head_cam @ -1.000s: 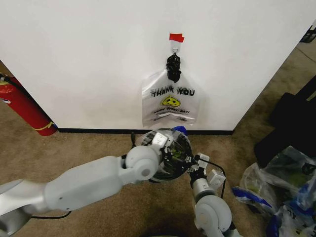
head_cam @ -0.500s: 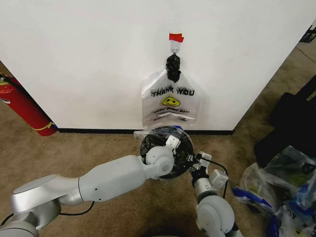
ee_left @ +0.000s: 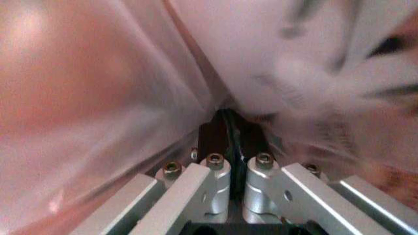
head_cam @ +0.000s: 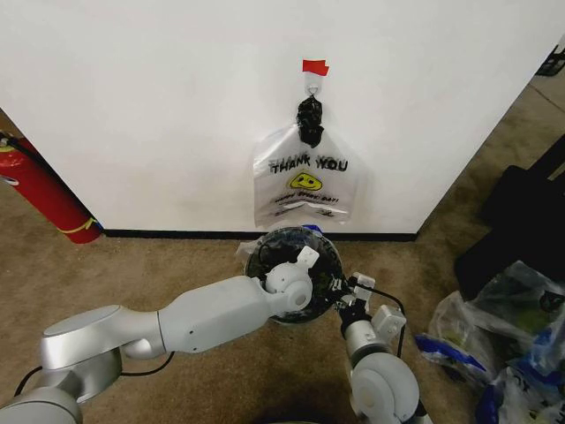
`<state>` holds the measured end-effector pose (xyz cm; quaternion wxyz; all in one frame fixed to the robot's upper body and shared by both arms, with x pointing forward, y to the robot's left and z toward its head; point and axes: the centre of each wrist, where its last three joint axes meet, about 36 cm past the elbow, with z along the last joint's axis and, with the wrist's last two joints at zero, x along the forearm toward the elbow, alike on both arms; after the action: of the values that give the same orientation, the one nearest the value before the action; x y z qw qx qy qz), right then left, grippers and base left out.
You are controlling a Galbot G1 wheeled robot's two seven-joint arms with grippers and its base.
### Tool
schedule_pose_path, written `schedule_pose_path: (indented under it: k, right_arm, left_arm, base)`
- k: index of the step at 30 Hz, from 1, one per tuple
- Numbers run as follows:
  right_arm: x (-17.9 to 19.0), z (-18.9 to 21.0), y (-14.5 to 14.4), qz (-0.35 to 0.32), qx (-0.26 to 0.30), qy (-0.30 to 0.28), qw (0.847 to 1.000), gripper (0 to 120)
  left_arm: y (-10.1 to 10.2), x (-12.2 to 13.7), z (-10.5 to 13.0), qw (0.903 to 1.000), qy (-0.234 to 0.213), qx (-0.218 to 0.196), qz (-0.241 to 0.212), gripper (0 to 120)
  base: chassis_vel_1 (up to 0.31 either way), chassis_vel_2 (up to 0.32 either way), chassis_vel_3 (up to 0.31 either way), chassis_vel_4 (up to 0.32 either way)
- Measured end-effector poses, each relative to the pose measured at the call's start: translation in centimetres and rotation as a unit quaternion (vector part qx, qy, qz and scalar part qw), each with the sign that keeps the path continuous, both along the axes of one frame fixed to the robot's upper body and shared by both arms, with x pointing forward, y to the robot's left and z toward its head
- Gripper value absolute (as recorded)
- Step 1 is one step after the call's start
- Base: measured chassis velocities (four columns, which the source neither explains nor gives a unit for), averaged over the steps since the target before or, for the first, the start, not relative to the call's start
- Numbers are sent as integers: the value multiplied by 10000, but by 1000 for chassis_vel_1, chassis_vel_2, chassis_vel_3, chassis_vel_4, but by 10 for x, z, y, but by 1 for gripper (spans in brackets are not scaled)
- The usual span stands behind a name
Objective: Pick up the garbage bag from the wall and place it over the trash bin.
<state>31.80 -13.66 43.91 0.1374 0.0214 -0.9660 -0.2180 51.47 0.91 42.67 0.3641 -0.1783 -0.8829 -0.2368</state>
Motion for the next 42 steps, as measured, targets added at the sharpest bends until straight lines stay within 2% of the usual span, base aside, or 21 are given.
schedule_pose_path:
  k: [3, 6, 10, 13, 14, 16, 19, 24, 29, 35, 42]
  right_arm:
    - [0, 0, -1, 21, -19, -3, 10000, 0]
    - [1, -3, -1, 25, -50, 17, 10000, 0]
    - [4, -5, -3, 16, -104, 10, 9999, 0]
    - [2, -5, -2, 30, -145, -48, 9999, 0]
    - [2, -5, -2, 30, -145, -48, 9999, 0]
    - [2, -7, -2, 29, -204, -85, 9998, 0]
    - [3, -9, -2, 19, -303, -150, 9994, 0]
    - [3, -9, -9, -16, -464, -350, 9983, 0]
    - [7, -10, -17, -85, -495, -486, 9976, 0]
    - [7, -12, -16, -75, -492, -495, 9975, 0]
    - [5, -11, -11, 24, -470, -527, 9975, 0]
  left_arm:
    - [3, 2, -1, 10000, -23, 7, 19, 0]
    - [8, -2, 8, 9999, -48, -129, -3, 0]
    - [25, -26, 39, 9985, -197, -419, -307, 0]
    - [34, -56, 71, 9955, -195, -660, -659, 0]
    - [34, -56, 71, 9955, -195, -660, -659, 0]
    - [36, -72, 94, 9934, -108, -802, -818, 0]
    - [46, -75, 109, 9942, 88, -747, -764, 0]
    - [55, -73, 113, 9939, 395, -817, -625, 0]
    - [45, -73, 102, 9899, 870, -962, -565, 0]
    - [29, -64, 81, 9892, 1019, -940, -473, 0]
    - [19, -44, 59, 9928, 878, -744, -320, 0]
  base:
    - [0, 0, 0, 0]
    - [0, 0, 0, 0]
    - [0, 0, 0, 0]
    - [0, 0, 0, 0]
    - [0, 0, 0, 0]
    - [0, 0, 0, 0]
    - [0, 0, 0, 0]
    - [0, 0, 0, 0]
    - [0, 0, 0, 0]
    - [0, 0, 0, 0]
    - [0, 0, 0, 0]
